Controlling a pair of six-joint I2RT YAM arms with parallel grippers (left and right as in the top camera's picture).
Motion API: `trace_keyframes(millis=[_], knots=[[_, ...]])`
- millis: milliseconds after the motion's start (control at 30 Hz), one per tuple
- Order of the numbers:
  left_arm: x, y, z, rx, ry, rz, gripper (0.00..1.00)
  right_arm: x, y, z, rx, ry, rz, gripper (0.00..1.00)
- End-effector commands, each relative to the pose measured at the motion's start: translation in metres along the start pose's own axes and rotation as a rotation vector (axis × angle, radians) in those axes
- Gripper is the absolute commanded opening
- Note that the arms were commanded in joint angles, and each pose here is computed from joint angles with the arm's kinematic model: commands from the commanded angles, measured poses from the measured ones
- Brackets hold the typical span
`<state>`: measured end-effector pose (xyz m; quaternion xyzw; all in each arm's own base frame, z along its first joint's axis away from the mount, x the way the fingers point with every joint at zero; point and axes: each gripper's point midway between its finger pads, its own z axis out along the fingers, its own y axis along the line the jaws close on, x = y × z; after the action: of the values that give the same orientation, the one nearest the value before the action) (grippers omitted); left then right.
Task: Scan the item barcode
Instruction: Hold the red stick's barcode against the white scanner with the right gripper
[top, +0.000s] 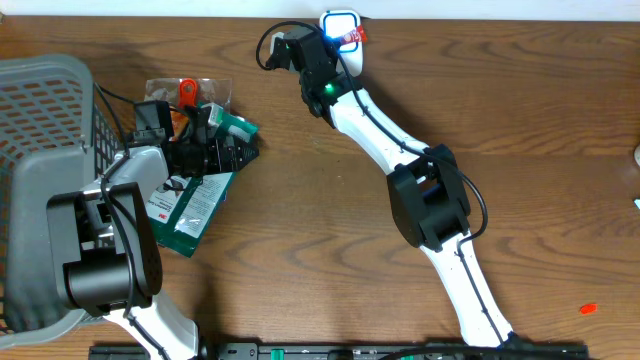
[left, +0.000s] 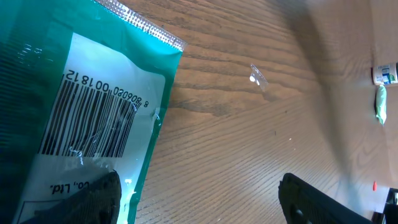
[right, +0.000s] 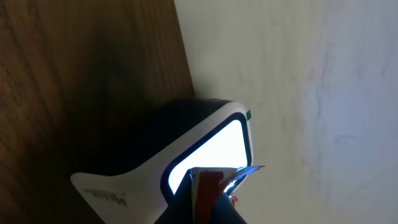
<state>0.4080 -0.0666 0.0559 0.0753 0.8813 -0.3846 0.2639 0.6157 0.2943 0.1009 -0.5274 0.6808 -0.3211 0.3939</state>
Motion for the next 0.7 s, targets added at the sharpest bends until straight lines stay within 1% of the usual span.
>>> trace_keyframes(millis=[0, 333, 533, 667], knots=[[0.002, 0.002, 0.0, -0.01, 0.005, 0.024, 0.81, 0.009, 0.0, 0.007, 0.003, 0.015, -0.013, 0.01], [0.002, 0.004, 0.0, -0.018, 0.006, 0.028, 0.81, 0.002, -0.006, 0.005, 0.035, -0.001, 0.012, 0.01], [0.002, 0.003, 0.0, -0.018, 0.006, 0.031, 0.81, -0.006, -0.047, -0.005, 0.206, -0.003, 0.147, 0.01], [0.004, 0.003, 0.0, -0.017, 0.012, 0.024, 0.81, -0.001, -0.08, -0.023, 0.282, 0.012, 0.289, 0.01]])
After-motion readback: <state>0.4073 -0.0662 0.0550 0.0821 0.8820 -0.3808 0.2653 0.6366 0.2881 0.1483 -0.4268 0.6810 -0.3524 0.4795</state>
